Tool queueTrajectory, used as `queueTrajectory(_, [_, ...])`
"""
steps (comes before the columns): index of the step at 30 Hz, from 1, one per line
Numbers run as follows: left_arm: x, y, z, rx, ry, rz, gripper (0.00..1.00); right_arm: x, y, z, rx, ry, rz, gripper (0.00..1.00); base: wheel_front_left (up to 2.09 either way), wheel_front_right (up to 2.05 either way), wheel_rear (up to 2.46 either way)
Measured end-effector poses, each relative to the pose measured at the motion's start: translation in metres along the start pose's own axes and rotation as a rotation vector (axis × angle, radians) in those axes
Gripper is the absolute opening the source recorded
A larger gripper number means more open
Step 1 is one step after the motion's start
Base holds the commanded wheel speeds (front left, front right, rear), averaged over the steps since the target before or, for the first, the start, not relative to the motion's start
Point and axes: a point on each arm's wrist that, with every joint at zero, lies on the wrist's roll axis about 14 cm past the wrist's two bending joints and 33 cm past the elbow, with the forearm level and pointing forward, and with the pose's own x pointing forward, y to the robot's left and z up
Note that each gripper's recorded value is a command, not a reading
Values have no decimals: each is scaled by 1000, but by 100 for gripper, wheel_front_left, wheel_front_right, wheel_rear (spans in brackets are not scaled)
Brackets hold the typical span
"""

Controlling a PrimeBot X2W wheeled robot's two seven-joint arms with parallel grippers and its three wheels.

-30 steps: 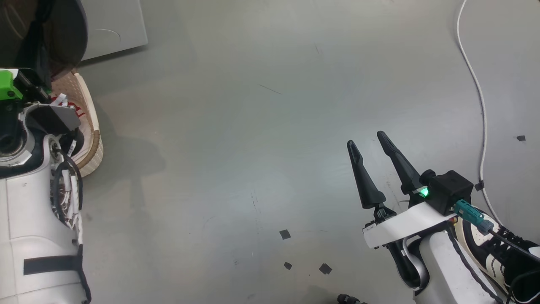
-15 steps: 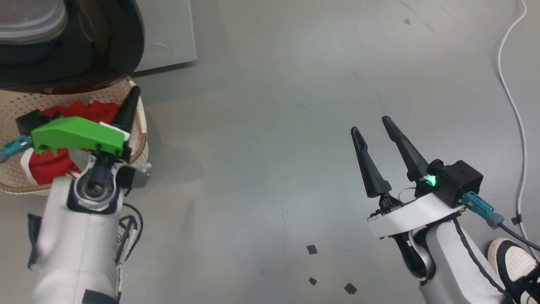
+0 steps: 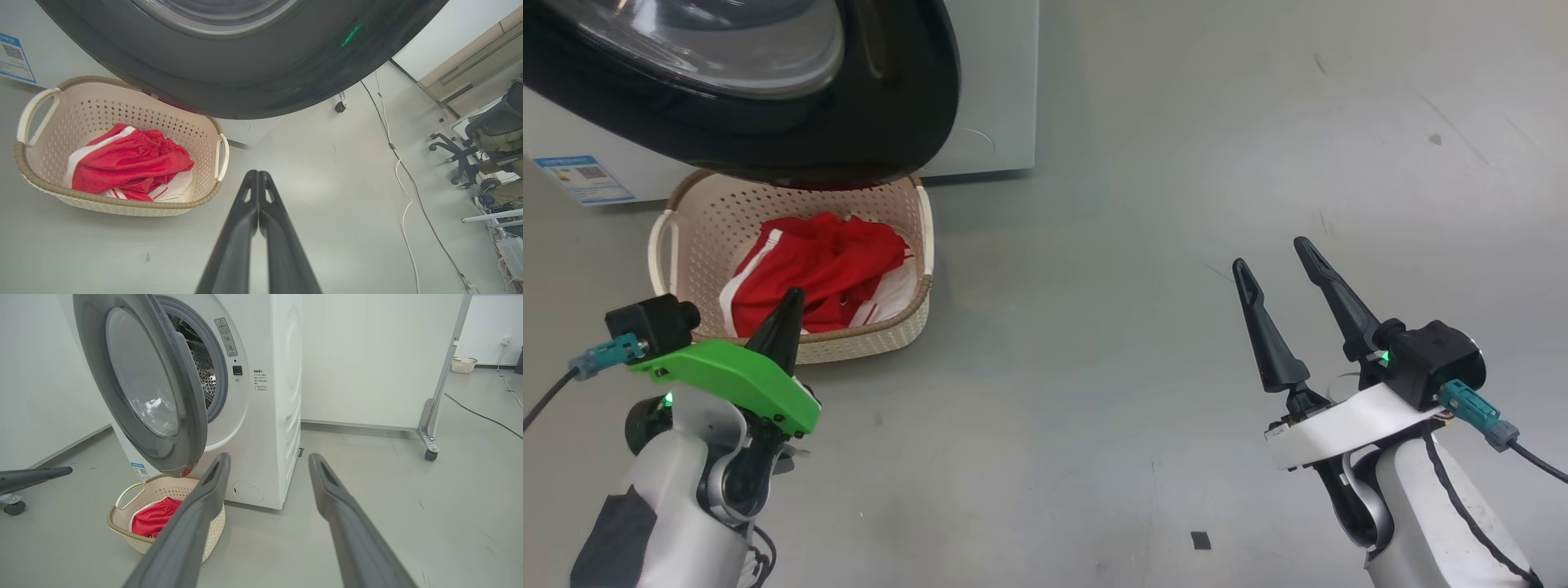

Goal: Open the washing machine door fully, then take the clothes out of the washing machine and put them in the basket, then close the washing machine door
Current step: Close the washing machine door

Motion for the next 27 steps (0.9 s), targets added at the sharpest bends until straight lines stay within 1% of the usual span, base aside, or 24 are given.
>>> queueTrajectory(2, [-12, 2, 14, 99, -64, 5, 0, 1, 7, 2, 4, -8, 20, 100, 0, 0, 0])
queueTrajectory(4, [-25, 4, 32, 249, -137, 7, 0, 2, 13, 3, 7, -11, 39, 100, 0, 0, 0])
queueTrajectory(5, [-31, 6, 41, 300, -172, 11, 0, 1, 16, 3, 9, -12, 49, 100, 0, 0, 0])
queueTrajectory(6, [-38, 7, 48, 320, -210, 16, 0, 2, 20, 3, 11, -13, 58, 100, 0, 0, 0])
queueTrajectory(11, [-69, 16, 49, 337, -315, 54, 0, 3, 34, 6, 16, -21, 100, 100, 0, 0, 0])
queueTrajectory(13, [-79, 23, 51, 344, -335, 91, 0, 4, 39, 7, 18, -26, 116, 100, 0, 0, 0])
queueTrajectory(17, [-97, 37, 62, 323, -387, 172, 0, 5, 48, 10, 20, -33, 141, 100, 0, 0, 0])
queueTrajectory(22, [-110, 37, 71, 322, -435, 204, 0, 5, 55, 11, 22, -38, 162, 100, 0, 0, 0])
queueTrajectory(24, [-117, 34, 84, 335, -484, 211, 0, 6, 55, 12, 22, -40, 162, 100, 0, 0, 0])
queueTrajectory(25, [-120, 32, 93, 342, -514, 216, 16, 5, 55, 12, 23, -40, 161, 100, 0, 0, 0])
queueTrajectory(26, [-124, 31, 101, 345, -541, 223, 42, 5, 56, 11, 23, -37, 162, 100, 0, 0, 0])
queueTrajectory(27, [-127, 30, 106, 349, -560, 227, 80, 5, 57, 10, 25, -35, 164, 100, 0, 0, 0])
